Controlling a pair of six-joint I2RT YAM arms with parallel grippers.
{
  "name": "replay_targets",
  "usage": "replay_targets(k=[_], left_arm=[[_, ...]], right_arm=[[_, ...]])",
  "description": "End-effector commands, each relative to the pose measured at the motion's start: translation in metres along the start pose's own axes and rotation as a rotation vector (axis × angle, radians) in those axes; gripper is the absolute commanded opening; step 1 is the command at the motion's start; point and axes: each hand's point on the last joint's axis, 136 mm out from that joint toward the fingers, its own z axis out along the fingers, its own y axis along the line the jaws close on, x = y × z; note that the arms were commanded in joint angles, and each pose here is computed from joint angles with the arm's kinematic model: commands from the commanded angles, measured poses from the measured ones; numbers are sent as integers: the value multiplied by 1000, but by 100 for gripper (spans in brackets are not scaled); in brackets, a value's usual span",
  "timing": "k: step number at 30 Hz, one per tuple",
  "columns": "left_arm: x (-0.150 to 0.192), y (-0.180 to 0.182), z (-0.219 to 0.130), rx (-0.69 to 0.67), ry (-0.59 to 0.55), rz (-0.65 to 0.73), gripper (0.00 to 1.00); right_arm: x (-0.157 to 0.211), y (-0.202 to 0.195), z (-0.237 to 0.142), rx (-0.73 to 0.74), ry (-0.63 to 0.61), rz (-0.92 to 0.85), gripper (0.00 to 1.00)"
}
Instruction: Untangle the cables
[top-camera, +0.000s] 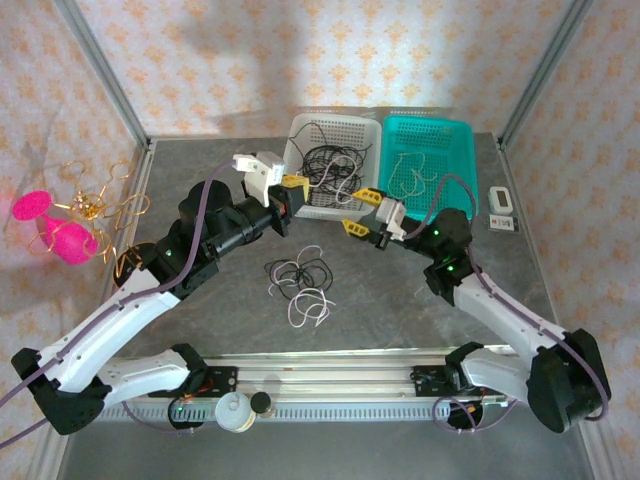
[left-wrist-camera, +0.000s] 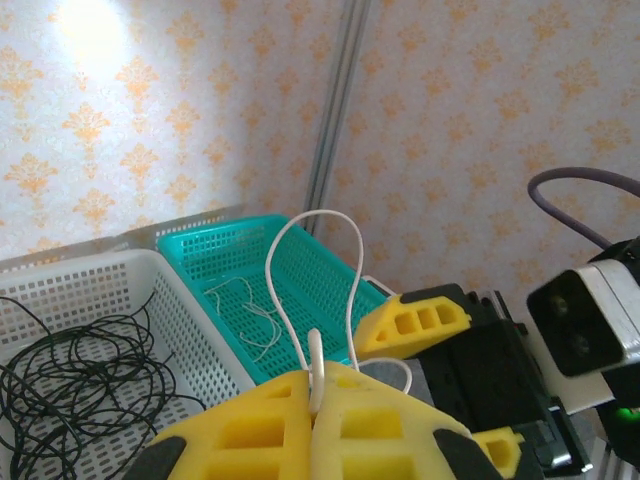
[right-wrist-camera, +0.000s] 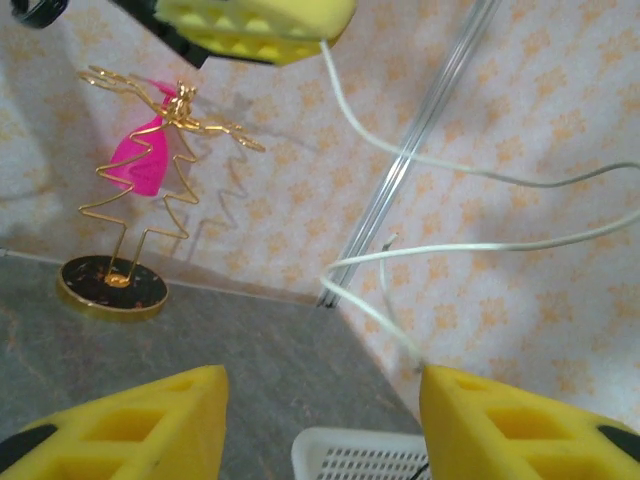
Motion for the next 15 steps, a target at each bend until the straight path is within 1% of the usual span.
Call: replay_targets(k=[1,6,8,9,11,12,14,15], left_arm=[[-10,-4,-6,21,-19,-14,0],[-10,-4,-6,19,-17,-10,0],[-10,-4,-6,17,-16,-8,0],[-10,-3,-6,15,-17,-7,0],[-9,-3,-5,15,-16,-9,0],[-10,-3,-5,17,-17,-7,0],[-10,-4,-5,18,-19,-6,0],[-11,-4,-6,17,-22,-6,0]], right_arm=[[-34,-9,3,2,-120,-42,50],[-41,-11,5,-8,-144,-37,48],[-43,-12,6,-6,-147,-33,45],[-44,-13,6,-8,-150,-33,42],[-45,-11,6,-18,-153,-28,33],[-38,-11,9,-22,-140,-8,29],[-35,-11,10,-25,-136,4,19],[-33,-11,10,-25,-131,10,16]])
